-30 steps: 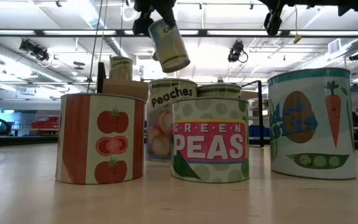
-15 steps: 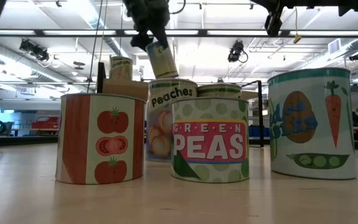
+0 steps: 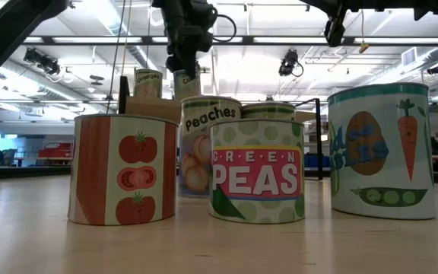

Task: Pick and place cans onto a shelf
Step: Put the canned carrots on the shelf

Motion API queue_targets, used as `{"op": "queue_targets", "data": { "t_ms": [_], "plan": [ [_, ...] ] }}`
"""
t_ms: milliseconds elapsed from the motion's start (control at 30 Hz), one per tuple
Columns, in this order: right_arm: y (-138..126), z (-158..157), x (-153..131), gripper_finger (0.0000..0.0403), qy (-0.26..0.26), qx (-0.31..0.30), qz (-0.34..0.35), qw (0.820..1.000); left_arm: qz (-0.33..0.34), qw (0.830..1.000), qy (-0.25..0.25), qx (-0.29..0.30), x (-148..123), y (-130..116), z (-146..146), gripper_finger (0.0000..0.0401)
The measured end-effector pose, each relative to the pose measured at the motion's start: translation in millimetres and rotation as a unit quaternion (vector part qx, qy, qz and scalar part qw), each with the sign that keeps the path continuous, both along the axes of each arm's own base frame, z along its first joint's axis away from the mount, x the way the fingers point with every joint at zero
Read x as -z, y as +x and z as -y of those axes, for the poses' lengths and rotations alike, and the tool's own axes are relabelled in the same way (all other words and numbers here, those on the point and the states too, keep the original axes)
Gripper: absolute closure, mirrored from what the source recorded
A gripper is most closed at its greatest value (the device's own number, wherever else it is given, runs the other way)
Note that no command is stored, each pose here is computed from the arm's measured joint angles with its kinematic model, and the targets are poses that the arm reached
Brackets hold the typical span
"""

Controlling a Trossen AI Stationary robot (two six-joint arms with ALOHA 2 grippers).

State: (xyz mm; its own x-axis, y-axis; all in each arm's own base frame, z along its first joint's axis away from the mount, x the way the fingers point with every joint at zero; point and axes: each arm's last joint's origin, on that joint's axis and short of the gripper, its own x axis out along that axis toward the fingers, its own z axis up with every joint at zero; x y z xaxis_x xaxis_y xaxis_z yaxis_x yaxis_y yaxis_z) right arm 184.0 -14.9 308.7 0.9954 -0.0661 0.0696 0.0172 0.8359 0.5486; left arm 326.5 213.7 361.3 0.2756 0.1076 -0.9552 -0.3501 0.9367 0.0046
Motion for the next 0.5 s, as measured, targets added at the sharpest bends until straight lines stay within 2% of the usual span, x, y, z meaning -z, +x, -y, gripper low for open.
{"op": "queue_targets", "data": {
  "t_ms": [133,267,500],
  "plan": [
    [0.0,0.2,0.0,0.0341,0.0,0.001,0.0,1.0,-0.025,1.0,0.0,0.016,4.0,-0.8,-0.1,0.0078],
    [0.0,0.2,0.0,0.0341,0.0,0.002,0.0,1.0,-0.042,0.998,0.025,0.028,3.7,-2.0,-0.9,0.0077],
    [0.0,0.4,0.1,0.0341,0.0,0.005,0.0,1.0,-0.061,0.997,0.028,0.028,5.8,-4.1,-1.7,0.0067]
  ]
}}
